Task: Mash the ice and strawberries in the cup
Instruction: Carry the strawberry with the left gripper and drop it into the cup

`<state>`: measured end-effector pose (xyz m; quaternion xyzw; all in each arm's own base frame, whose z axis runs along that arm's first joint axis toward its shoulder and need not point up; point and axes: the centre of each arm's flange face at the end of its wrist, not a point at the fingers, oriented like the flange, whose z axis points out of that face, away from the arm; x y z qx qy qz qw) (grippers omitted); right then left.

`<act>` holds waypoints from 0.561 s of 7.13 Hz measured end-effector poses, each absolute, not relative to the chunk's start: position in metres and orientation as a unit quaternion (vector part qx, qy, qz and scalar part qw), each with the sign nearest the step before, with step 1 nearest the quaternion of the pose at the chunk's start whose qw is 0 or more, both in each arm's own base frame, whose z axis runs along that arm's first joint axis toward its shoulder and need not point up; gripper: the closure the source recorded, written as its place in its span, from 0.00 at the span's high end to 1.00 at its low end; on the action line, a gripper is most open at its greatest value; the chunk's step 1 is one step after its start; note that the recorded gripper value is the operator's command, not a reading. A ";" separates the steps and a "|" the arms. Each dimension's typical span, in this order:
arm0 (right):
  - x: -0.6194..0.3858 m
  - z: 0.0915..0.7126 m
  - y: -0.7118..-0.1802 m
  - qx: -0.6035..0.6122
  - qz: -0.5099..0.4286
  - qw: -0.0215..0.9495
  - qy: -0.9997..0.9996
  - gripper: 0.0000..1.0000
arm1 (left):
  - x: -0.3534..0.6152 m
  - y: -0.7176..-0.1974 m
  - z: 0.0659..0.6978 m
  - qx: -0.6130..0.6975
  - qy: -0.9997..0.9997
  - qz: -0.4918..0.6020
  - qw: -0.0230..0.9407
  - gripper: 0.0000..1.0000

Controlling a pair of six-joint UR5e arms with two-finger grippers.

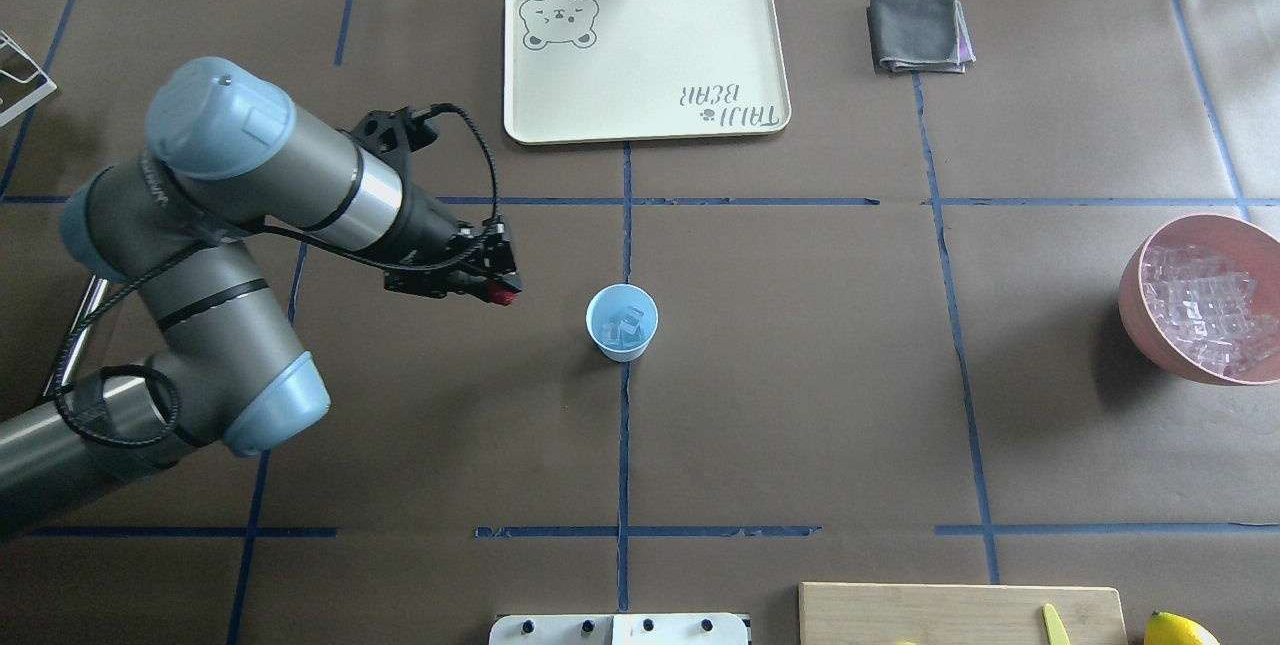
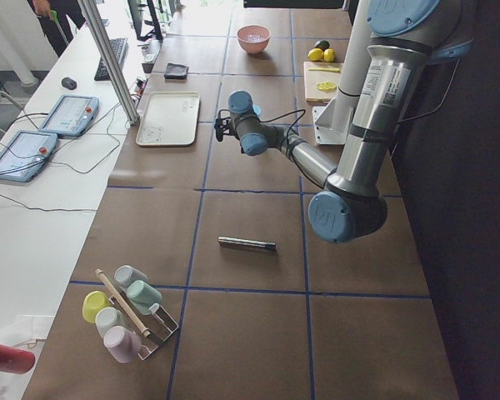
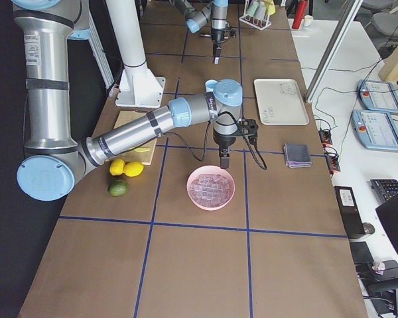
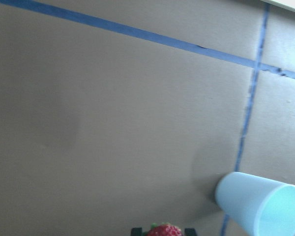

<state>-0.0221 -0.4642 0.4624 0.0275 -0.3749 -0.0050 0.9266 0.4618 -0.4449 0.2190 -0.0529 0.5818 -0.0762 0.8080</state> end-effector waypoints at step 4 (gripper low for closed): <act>-0.022 0.462 -0.465 0.028 -0.007 0.927 -0.374 1.00 | 0.545 -0.433 0.170 -0.032 0.581 -0.089 0.808 0.58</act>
